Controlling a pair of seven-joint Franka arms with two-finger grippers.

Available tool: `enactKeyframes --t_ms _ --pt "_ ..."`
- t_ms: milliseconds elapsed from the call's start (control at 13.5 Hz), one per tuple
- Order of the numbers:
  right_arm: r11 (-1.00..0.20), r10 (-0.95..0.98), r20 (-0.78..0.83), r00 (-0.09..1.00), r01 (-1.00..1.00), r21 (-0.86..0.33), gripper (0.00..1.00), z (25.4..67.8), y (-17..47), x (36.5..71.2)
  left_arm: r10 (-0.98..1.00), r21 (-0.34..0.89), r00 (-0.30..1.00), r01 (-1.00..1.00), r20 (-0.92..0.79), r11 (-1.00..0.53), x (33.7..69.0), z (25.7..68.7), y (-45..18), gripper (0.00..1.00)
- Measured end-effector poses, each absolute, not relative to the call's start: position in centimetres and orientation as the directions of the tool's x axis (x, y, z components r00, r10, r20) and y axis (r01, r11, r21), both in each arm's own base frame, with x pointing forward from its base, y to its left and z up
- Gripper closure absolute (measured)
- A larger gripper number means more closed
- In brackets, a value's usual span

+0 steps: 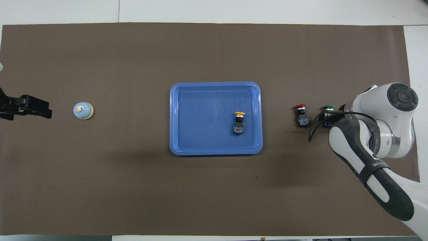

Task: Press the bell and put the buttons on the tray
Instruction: 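Return the right gripper and grasp the green-capped button, then place the green button in the tray beside the yellow one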

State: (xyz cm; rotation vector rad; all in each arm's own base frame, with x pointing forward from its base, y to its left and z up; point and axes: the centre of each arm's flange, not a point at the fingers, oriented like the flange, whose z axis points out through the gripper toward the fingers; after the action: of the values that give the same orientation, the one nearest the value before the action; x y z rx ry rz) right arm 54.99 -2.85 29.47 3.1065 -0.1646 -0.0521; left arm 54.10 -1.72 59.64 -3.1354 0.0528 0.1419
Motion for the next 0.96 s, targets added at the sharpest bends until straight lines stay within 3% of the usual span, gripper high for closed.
enactKeyframes --t_ms 148,445,742,964 --pt "-0.995 -0.098 -0.031 0.995 -0.097 0.032 0.59 29.5 -2.7 55.0 -0.033 -0.001 0.995 -0.034 -0.09 -0.999 54.1 59.6 -1.7 0.0" --pt "-0.998 -0.06 0.014 0.998 -0.06 0.027 0.59 31.7 -1.2 56.7 -0.033 -0.001 0.995 -0.034 -0.09 -0.999 54.1 59.6 -1.7 0.0" --pt "-0.999 0.013 -0.002 1.0 0.013 0.029 0.59 38.2 11.2 58.8 -0.033 -0.001 0.995 -0.034 -0.09 -0.999 54.1 59.6 -1.7 0.0" --pt "-0.999 0.028 0.0 1.0 0.028 0.031 0.59 39.1 20.6 57.2 -0.033 -0.001 0.995 -0.034 -0.09 -0.999 54.1 59.6 -1.7 0.0"
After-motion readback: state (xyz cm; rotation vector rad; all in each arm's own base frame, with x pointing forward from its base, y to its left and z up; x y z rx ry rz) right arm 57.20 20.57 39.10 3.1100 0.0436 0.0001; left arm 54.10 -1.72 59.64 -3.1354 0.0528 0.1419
